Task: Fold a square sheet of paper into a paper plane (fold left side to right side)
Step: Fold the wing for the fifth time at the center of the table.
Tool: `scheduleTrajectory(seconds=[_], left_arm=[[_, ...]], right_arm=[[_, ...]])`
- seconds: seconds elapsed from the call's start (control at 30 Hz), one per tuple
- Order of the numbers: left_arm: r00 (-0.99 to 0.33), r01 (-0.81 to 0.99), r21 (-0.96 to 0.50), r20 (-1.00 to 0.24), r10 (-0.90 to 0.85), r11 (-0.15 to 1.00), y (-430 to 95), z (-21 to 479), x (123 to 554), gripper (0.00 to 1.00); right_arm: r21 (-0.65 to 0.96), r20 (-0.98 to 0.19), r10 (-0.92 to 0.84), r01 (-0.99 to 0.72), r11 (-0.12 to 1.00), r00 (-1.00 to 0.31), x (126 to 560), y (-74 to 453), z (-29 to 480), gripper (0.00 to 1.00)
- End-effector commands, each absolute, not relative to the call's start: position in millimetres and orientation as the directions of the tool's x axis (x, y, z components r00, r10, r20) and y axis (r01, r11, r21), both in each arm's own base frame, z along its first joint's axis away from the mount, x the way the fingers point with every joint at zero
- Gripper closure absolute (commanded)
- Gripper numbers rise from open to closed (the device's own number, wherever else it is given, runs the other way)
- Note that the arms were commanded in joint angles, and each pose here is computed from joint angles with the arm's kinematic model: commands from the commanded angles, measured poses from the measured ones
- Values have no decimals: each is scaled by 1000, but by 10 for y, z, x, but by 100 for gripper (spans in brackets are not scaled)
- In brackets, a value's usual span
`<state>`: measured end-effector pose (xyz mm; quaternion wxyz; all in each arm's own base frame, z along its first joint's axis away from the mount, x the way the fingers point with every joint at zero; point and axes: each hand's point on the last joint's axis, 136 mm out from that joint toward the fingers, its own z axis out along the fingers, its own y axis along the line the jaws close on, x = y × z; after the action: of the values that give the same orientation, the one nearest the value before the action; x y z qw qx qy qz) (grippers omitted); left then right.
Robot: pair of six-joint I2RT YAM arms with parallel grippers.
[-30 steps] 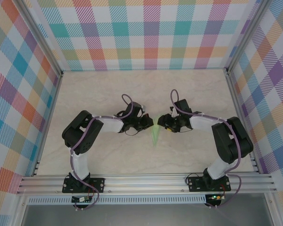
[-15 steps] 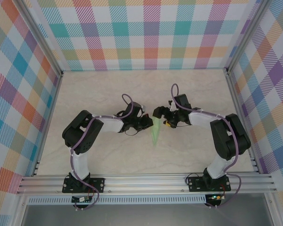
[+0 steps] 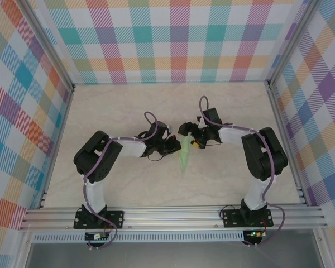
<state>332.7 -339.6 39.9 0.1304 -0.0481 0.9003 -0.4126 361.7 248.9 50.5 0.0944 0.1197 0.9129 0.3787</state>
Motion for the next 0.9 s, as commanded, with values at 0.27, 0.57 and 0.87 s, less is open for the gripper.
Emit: scheduleTrajectory(seconds=[0.27,0.57,0.87], left_arm=[[-957,23,-737,-211,-198,676,-3346,333,3408,100],[-958,19,-734,-208,-197,679,-3334,311,3395,100],[-958,21,-737,-208,-197,676,-3340,323,3395,100]], right_arm=[[709,-52,259,147,690,-964,3613,2584,423,6],[715,-130,254,86,693,-959,3650,2559,749,5],[728,-107,240,89,680,-965,3649,2653,700,5]])
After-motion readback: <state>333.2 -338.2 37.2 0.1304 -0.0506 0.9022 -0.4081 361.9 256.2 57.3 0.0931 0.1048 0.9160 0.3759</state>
